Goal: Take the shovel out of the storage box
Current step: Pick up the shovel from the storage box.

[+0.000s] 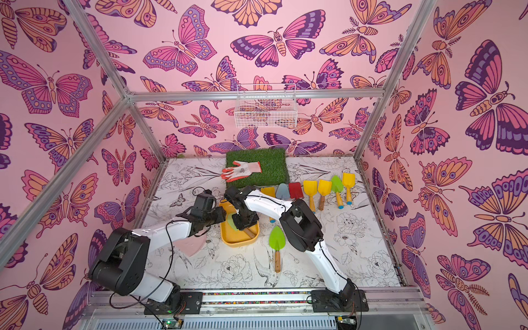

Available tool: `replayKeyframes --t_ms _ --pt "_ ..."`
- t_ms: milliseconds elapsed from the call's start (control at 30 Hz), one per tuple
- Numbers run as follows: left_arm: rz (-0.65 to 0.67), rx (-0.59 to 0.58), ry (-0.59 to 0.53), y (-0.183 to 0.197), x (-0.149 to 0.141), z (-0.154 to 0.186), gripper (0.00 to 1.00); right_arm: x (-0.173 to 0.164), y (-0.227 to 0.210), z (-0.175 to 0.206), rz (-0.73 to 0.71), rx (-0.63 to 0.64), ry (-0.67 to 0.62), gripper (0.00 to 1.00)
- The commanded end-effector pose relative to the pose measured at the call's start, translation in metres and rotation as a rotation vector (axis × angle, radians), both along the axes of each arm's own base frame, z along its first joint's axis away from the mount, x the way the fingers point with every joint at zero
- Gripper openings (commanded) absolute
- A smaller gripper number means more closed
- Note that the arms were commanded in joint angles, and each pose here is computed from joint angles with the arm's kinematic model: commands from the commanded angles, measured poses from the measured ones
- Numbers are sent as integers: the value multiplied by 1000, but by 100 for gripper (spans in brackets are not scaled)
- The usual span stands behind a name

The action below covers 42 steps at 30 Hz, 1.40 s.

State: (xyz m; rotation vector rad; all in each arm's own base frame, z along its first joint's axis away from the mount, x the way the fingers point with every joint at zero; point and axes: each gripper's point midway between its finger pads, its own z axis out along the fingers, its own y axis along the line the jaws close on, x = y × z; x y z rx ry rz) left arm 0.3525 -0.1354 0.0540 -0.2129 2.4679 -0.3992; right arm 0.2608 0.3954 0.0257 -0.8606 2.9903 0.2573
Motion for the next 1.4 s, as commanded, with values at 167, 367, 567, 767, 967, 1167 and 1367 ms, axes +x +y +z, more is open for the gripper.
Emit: replayKeyframes --t_ms 167,367,567,767,967,1167,1367 --pt "4 23 8 5 -2 -7 47 -15 1 -6 15 3 62 34" --pt "2 27 4 5 -1 -6 47 -10 4 6 4 24 36 21" --pt "7 31 -3 7 -2 -4 47 -9 1 11 -14 28 17 13" --pt "8 31 -6 7 -1 -3 47 -5 2 30 -48 82 -30 10" --pt "9 35 -6 8 -1 -4 47 -3 5 46 -82 148 -47 10" --pt "9 37 -11 8 -1 -2 46 -1 3 60 -118 190 -65 10" --pt "11 38 -15 9 -2 -1 47 -3 -5 79 -166 245 -81 10"
